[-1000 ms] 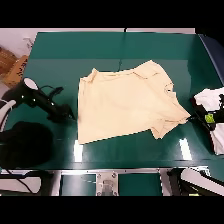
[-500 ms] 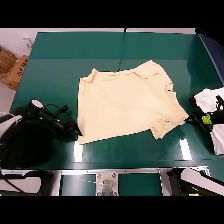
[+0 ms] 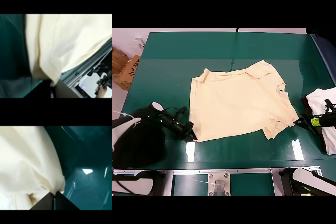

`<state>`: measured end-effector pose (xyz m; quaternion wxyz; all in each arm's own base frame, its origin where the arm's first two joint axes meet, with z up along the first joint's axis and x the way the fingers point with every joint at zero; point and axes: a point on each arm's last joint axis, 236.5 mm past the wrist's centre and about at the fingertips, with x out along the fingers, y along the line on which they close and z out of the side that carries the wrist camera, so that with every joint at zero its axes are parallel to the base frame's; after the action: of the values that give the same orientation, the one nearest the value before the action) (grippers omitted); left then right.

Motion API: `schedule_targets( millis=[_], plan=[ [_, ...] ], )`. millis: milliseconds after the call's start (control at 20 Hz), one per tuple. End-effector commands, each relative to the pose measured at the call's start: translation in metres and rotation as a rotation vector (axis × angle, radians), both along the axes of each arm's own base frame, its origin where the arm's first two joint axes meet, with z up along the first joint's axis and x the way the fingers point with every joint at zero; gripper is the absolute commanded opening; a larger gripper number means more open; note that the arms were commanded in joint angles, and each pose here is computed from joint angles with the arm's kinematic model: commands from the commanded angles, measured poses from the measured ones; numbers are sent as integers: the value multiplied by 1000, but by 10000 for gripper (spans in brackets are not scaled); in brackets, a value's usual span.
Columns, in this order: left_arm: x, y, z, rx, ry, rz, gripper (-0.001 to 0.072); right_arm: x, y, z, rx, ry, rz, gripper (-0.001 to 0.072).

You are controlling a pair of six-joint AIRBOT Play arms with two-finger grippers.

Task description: Fold the shirts.

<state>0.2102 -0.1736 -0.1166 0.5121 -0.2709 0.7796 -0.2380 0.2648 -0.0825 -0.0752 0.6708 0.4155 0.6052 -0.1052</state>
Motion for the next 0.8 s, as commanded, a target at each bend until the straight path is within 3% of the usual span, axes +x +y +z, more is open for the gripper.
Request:
schedule_targets(
  millis=[0, 200, 400, 550, 750],
  plan=[
    [11, -7, 22, -57, -29, -48, 26, 9, 8, 6, 45, -34, -21, 19],
    [59, -11, 64, -62, -174, -32, 25, 23, 30, 32, 133, -136, 22, 18],
    [112, -8, 170, -43, -551, -64, 25, 53, 43, 120, 132, -394, 54, 18],
    [140, -2, 294, -6, -912, -45, 25, 66, 57, 240, 42, -695, 116, 19],
    [116, 3, 481, -22, -1423, 24, 25, 34, 85, 418, -220, -1110, 164, 19]
  ],
)
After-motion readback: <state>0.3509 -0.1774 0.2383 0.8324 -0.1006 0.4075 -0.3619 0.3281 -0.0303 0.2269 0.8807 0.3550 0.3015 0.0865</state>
